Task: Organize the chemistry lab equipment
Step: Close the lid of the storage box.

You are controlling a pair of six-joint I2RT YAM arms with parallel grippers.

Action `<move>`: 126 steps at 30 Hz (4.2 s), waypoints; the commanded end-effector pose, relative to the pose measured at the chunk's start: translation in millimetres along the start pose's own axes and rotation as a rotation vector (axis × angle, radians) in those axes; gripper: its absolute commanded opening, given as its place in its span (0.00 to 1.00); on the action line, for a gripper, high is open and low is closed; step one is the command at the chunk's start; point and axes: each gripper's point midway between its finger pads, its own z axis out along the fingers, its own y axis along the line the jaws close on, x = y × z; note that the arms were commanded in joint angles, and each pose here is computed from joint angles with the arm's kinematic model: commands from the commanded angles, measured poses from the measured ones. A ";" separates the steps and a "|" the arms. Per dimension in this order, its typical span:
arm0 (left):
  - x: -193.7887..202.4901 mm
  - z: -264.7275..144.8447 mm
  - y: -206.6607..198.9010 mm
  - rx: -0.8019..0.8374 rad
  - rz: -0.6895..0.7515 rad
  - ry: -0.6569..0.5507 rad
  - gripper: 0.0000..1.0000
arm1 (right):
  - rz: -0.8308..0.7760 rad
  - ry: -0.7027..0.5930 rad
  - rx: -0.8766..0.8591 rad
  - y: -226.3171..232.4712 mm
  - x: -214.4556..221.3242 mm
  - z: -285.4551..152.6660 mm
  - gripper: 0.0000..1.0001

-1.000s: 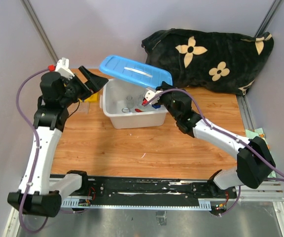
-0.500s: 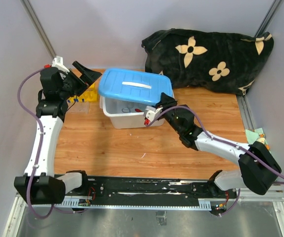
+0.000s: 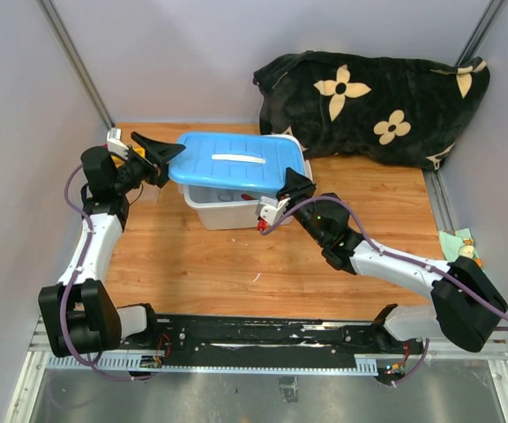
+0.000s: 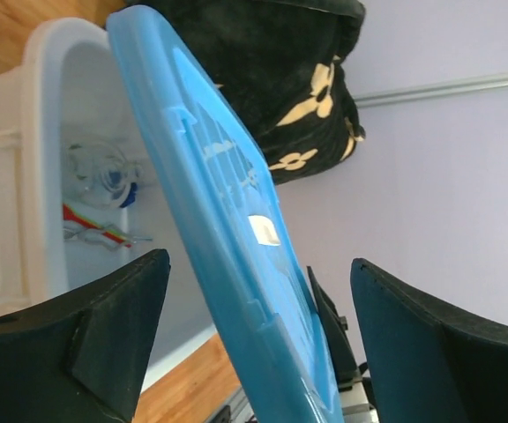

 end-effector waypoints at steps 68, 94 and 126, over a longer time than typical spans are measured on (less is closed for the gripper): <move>-51.0 -0.1 -72.0 0.713 -0.392 0.095 0.00 | 0.326 0.279 0.254 -109.3 23.8 -48.0 0.70; -22.0 27.2 4.2 0.297 -0.372 -0.047 0.00 | 1.068 0.563 0.491 -181.1 107.0 -66.2 0.62; 2.9 43.5 37.7 0.212 -0.410 -0.041 0.00 | 1.233 0.467 0.240 -127.6 90.8 -23.1 0.27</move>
